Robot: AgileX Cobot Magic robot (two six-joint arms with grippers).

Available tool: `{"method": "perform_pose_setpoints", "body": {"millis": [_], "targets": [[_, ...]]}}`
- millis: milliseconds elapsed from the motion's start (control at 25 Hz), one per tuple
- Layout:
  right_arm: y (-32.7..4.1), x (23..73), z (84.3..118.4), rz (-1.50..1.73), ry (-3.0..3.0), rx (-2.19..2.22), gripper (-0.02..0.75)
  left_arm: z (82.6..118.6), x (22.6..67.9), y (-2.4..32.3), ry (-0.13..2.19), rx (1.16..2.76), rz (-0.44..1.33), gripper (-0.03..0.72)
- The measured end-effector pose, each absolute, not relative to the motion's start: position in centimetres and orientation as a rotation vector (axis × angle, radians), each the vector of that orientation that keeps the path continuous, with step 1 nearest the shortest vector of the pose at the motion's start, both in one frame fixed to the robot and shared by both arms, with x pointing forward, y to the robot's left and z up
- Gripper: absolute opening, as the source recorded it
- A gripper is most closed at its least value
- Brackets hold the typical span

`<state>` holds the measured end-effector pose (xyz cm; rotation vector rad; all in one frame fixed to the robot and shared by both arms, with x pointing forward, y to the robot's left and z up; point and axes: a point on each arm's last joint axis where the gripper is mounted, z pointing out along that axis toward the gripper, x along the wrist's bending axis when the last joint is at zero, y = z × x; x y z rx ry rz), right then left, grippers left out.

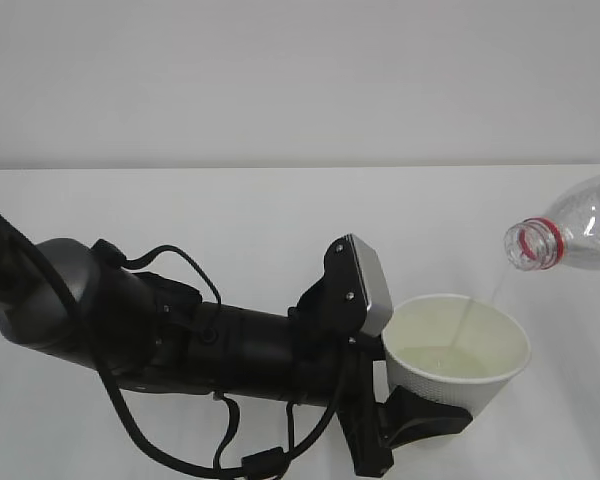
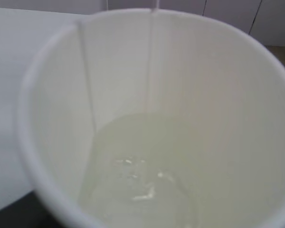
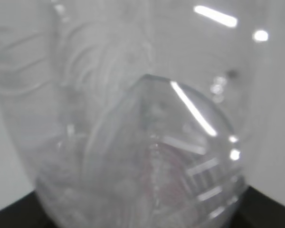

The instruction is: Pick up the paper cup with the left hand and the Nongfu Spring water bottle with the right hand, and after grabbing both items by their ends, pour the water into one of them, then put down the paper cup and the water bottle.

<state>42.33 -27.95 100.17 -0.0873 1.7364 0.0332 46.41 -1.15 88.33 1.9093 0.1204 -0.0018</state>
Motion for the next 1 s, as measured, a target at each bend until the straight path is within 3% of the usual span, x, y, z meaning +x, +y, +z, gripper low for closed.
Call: {"method": "perform_pose_setpoints", "body": {"millis": [1000], "targets": [[-27.95,42.33,100.17,0.027,1.736,-0.095,0.451,88.42,46.42,-1.18,0.124,1.898,-0.004,0.501]]}}
